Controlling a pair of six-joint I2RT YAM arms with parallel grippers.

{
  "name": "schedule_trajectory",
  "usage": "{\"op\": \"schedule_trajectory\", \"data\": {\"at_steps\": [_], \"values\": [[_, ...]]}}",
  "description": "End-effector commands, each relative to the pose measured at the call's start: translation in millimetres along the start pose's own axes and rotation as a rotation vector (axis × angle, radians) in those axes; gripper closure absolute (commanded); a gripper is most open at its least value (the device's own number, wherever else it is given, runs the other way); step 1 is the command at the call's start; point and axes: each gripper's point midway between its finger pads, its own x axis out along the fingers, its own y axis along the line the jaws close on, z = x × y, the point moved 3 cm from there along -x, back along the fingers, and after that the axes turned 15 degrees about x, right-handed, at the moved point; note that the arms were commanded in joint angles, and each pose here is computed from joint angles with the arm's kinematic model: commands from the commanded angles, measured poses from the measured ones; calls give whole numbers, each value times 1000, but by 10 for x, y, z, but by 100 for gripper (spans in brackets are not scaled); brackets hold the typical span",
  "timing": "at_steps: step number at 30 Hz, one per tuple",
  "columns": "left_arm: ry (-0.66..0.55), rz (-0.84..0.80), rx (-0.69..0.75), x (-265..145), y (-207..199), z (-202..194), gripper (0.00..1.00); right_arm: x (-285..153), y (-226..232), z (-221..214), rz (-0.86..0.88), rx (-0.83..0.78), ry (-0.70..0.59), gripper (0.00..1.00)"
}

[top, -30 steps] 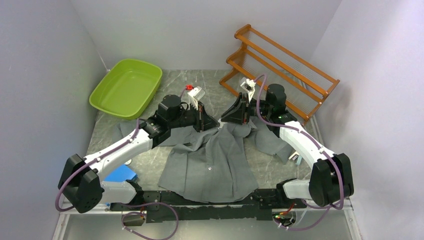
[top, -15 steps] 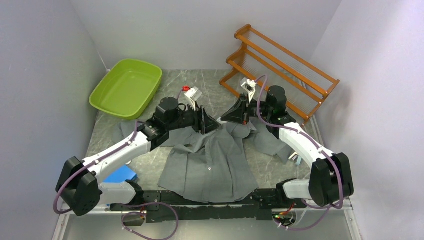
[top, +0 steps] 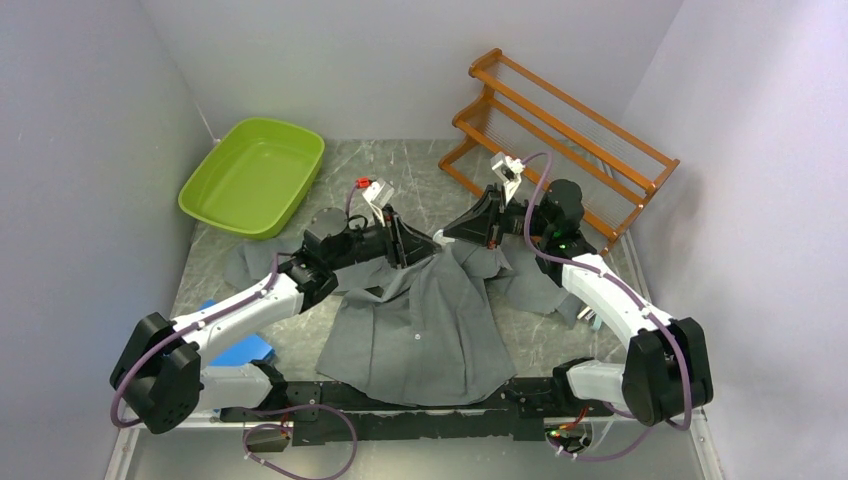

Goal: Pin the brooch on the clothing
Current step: Pin the brooch to the clothes.

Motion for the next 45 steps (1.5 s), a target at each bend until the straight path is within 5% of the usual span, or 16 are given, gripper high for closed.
{"op": "schedule_trajectory", "data": {"at_steps": [1, 4, 9, 14, 15, 19, 27, 33, 40, 45], "values": [[-84, -67, 51, 48, -126, 266, 67, -13, 169, 134, 33, -84, -30, 100], [-85, -75, 52, 67, -132, 275, 73, -12, 177, 132, 36, -82, -29, 100], [-87, -96, 52, 79, -153, 284, 97, -18, 174, 146, 22, -86, -32, 100], [-97, -77, 63, 36, -158, 309, 97, -51, 145, 123, -29, -98, -28, 23], [-93, -71, 64, 21, -157, 307, 97, -67, 142, 109, -44, -107, -31, 13], [-88, -58, 82, -47, -180, 327, 97, -194, 164, 19, -77, -135, -65, 0], [-51, -98, 113, -135, -291, 335, 97, -224, 207, -181, 20, -103, -9, 2], [-46, -122, 117, -143, -338, 353, 97, -168, 201, -156, 57, -88, 25, 21], [-33, -145, 105, -106, -341, 316, 97, -8, 249, -129, 92, -93, 44, 19], [-26, -158, 96, -79, -341, 306, 97, 119, 270, -131, 113, -92, 67, 41]]}}
